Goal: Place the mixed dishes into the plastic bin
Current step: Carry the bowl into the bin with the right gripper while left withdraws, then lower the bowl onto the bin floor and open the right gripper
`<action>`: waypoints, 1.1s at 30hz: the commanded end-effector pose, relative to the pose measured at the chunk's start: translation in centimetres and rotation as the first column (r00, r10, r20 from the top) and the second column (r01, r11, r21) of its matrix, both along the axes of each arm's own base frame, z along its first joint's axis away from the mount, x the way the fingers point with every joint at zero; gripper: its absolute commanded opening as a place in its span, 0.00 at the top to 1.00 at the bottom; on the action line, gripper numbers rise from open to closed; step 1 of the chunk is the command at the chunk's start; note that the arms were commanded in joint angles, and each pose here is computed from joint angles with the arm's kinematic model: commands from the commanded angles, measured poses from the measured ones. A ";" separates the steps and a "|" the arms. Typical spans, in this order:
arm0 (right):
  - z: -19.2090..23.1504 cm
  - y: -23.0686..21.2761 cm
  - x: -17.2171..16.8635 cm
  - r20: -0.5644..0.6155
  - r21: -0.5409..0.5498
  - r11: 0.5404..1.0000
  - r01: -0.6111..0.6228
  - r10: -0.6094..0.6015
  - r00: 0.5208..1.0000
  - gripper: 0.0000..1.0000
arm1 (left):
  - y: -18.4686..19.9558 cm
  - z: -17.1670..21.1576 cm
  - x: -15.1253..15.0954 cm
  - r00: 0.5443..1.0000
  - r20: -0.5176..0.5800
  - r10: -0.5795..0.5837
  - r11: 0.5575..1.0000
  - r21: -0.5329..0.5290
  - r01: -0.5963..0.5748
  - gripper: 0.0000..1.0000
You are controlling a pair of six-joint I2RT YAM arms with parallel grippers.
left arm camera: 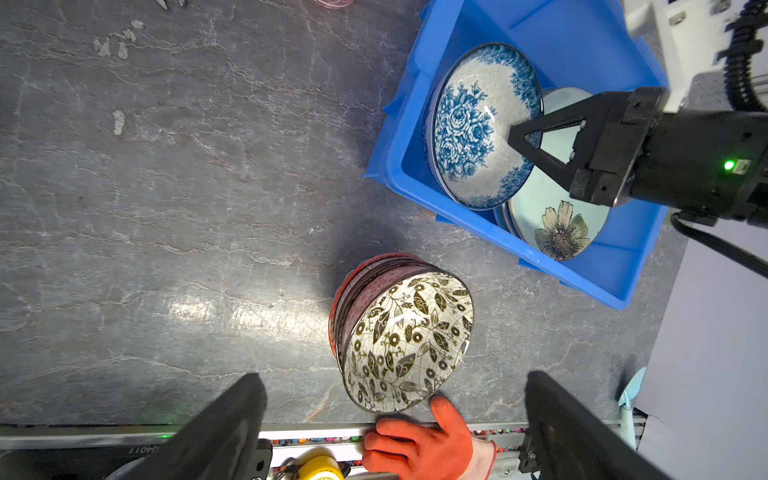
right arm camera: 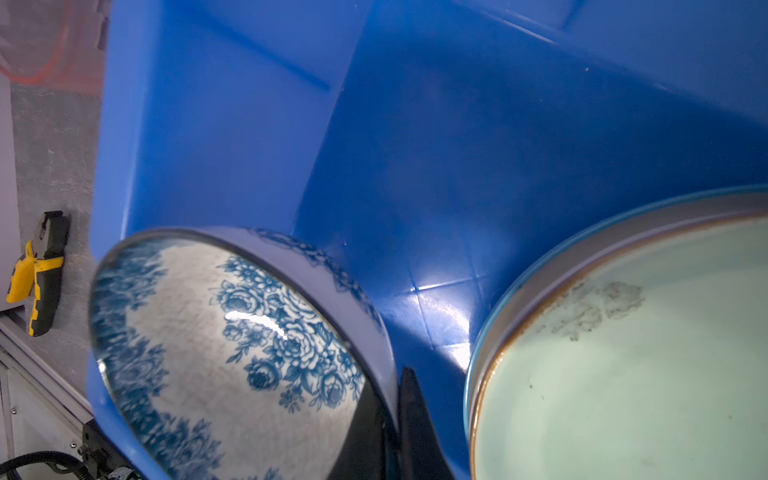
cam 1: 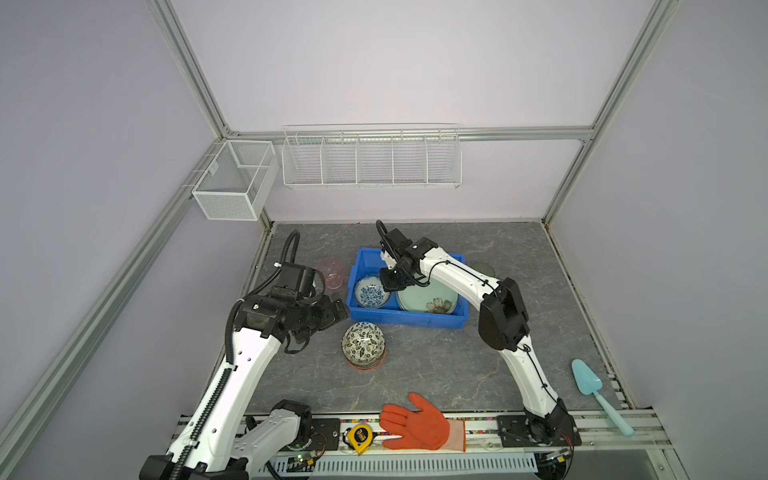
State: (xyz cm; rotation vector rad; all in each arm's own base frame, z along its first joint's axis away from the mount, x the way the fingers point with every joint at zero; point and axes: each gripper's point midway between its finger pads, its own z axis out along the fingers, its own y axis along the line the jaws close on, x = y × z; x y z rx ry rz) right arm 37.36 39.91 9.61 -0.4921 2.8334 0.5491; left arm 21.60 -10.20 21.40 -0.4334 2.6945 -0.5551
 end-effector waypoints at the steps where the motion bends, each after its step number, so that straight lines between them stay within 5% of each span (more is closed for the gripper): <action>1: -0.1 0.4 0.1 -0.021 0.026 1.000 0.003 -0.003 1.000 0.93 | 0.3 -0.5 -0.6 1.000 -0.016 -0.003 1.000 0.005 0.003 0.03; 33: -3.9 -0.1 -0.7 -0.071 -0.026 1.000 0.017 -0.019 0.997 0.92 | 0.1 -1.8 -1.1 0.999 -0.038 -0.007 1.000 -0.007 0.007 0.03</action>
